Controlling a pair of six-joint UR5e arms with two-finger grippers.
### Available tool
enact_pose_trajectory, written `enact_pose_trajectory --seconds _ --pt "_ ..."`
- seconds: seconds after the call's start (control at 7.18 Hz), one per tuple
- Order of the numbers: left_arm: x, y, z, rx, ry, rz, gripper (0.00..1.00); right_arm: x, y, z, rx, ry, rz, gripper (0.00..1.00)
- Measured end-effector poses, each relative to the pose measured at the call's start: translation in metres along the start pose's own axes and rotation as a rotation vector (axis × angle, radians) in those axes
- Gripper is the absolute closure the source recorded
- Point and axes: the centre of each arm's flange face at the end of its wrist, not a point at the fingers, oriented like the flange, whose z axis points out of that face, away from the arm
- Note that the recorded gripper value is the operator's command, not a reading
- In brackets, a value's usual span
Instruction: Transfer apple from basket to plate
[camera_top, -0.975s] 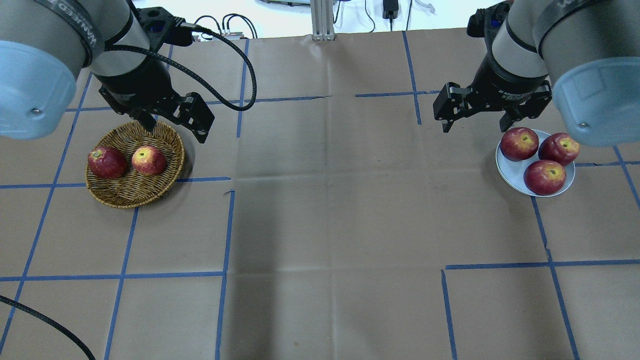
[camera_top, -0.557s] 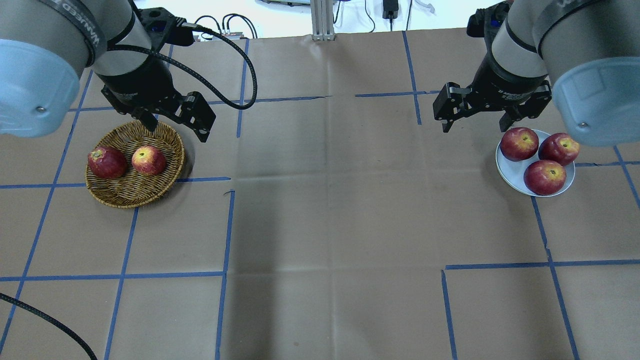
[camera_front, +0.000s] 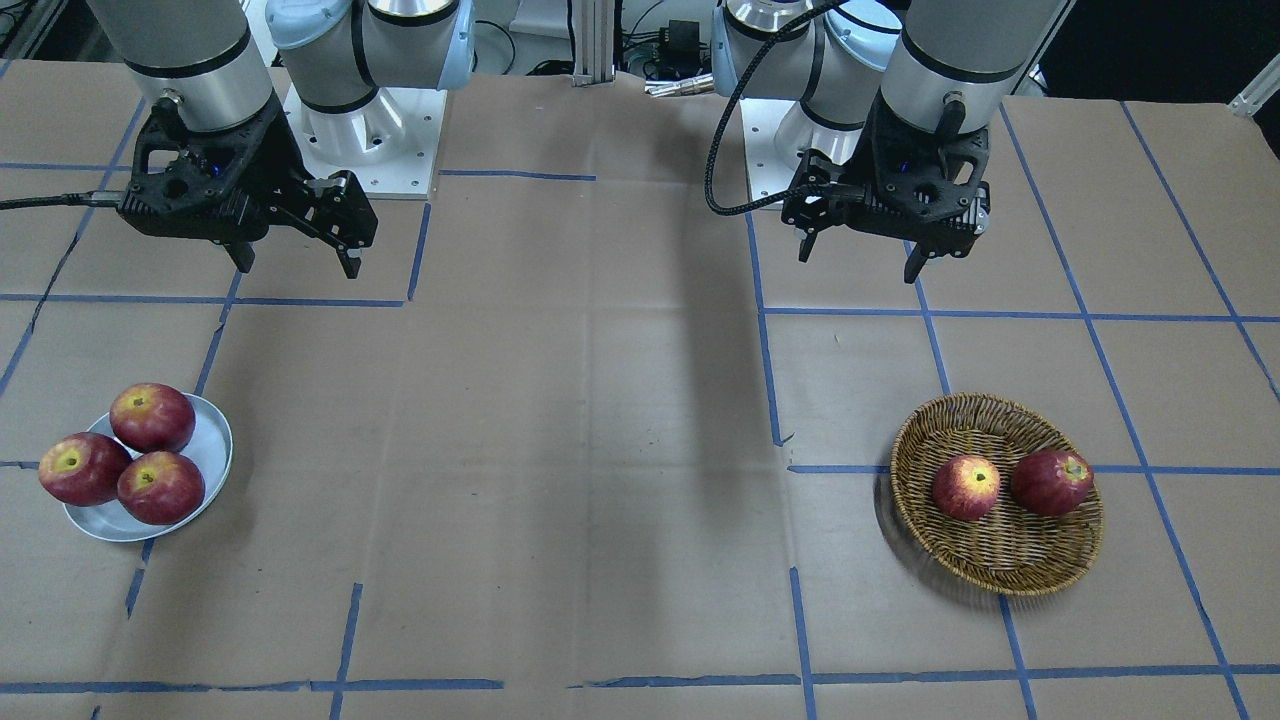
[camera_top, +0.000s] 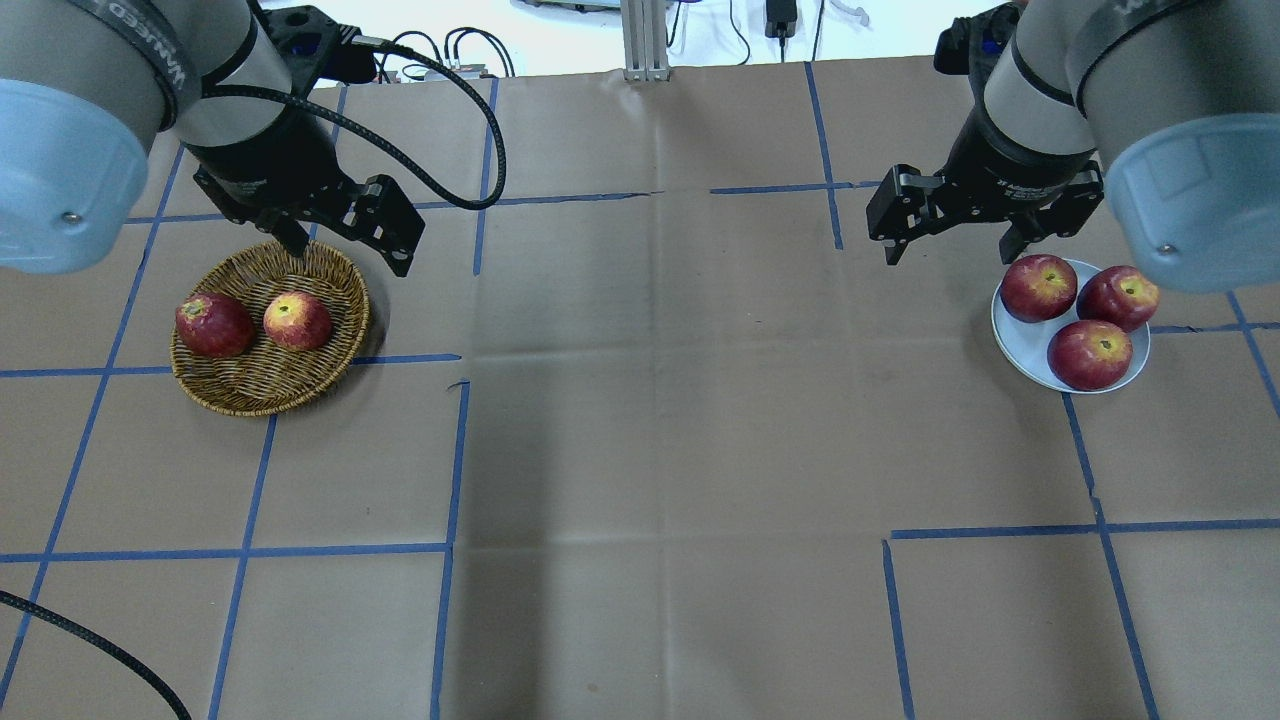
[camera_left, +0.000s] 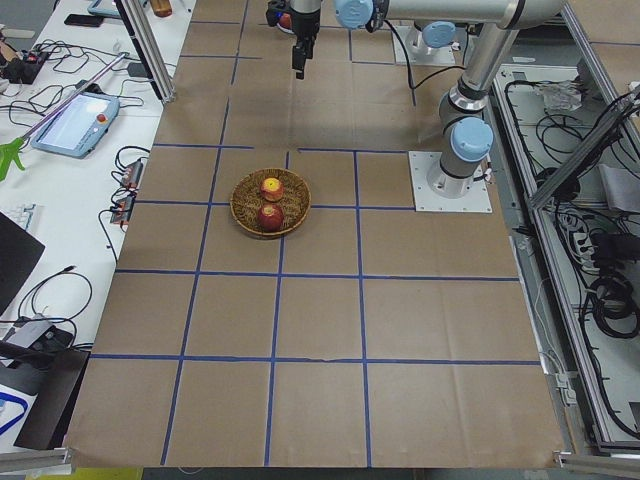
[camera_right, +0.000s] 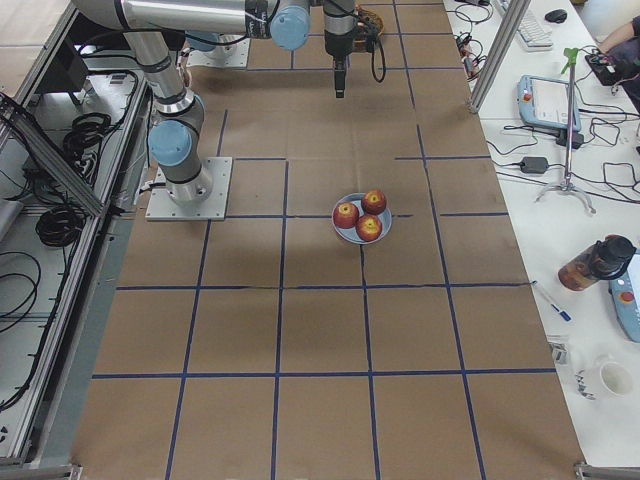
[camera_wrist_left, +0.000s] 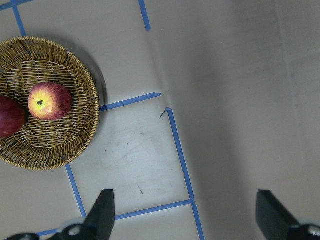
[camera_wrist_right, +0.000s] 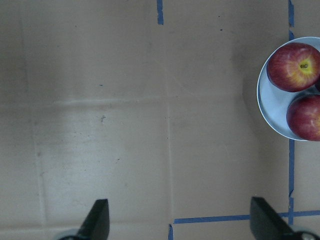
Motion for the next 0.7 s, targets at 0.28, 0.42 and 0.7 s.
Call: enact_pose_trajectory --seconds 0.28,0.42,0.7 --pt "-0.030 0.002 0.020 -0.031 0.009 0.020 0.00 0.000 0.000 0.000 0.000 0.000 0.000 0.00" --pt "-0.057 0.004 0.036 -0.042 0.014 0.055 0.00 0.000 0.000 0.000 0.000 0.000 0.000 0.00" --pt "-0.118 -0.003 0.088 -0.043 0.017 0.178 0.00 0.000 0.000 0.000 0.000 0.000 0.000 0.00"
